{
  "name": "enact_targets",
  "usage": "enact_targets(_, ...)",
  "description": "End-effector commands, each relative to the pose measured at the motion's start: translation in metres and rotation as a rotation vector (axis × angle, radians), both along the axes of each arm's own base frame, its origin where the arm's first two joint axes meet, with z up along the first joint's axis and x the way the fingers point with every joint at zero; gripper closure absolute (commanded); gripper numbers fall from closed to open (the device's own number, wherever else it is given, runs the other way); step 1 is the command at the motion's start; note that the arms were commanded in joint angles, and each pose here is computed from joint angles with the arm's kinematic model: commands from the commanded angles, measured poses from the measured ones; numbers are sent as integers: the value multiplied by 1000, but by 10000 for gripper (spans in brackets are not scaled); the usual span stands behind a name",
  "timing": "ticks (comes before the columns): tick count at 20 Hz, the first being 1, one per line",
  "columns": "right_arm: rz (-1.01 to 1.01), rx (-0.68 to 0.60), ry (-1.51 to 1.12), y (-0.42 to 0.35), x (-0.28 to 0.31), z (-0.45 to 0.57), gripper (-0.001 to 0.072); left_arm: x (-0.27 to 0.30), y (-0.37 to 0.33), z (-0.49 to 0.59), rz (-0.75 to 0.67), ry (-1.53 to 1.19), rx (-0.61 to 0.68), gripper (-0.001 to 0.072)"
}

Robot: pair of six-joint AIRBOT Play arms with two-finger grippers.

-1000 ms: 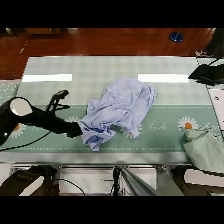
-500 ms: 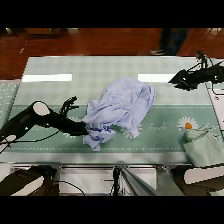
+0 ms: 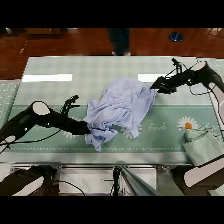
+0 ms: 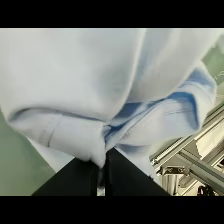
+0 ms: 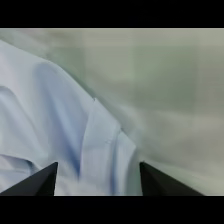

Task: Fold the shirts.

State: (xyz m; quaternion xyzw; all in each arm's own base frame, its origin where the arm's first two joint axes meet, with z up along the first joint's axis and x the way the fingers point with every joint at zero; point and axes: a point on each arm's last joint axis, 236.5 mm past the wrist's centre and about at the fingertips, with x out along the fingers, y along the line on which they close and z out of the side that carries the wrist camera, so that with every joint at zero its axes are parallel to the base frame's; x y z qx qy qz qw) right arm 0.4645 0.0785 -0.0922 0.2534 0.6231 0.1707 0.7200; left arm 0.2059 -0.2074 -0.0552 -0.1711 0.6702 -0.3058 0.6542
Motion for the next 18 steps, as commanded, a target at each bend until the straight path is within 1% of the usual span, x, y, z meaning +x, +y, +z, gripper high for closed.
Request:
enact_targets(1, -31, -9, 86, 24, -4, -34, 209, 17, -4, 29, -62, -160, -34, 675)
enact_targets(2, -28, -9, 94, 27, -6, -37, 434, 28, -3, 42, -51, -202, -42, 675)
enact_targets(3, -23, -8, 89, 29, -5, -34, 695, 41, -1, 57, -34, -250, -50, 675)
enact_targets(5, 31, 11, 32, 28, -3, -3, 689, 70, 8, 89, 15, -345, -61, 675)
enact_targets(7, 66, 8, -90, 18, 6, 61, 689, 103, 24, 128, 79, -452, -65, 675)
enact_targets(10, 32, -38, -396, -7, 16, 202, 689, 143, 57, 210, 136, -651, -57, 676)
enact_targets(12, -5, -99, -660, -23, 3, 318, 689, 154, 84, 285, 158, -806, -37, 676)
enact_targets(14, -53, -171, -877, -34, -29, 414, 689, 148, 110, 358, 169, -969, 23, 676)
enact_targets(15, -85, -216, -979, -41, -51, 459, 689, 138, 122, 392, 166, -1050, 79, 676)
enact_targets(17, -170, -321, -1125, -56, -96, 524, 689, 112, 143, 443, 165, -1176, 222, 677)
enact_targets(18, -216, -373, -1174, -64, -118, 546, 689, 99, 156, 465, 210, -1230, 304, 677)
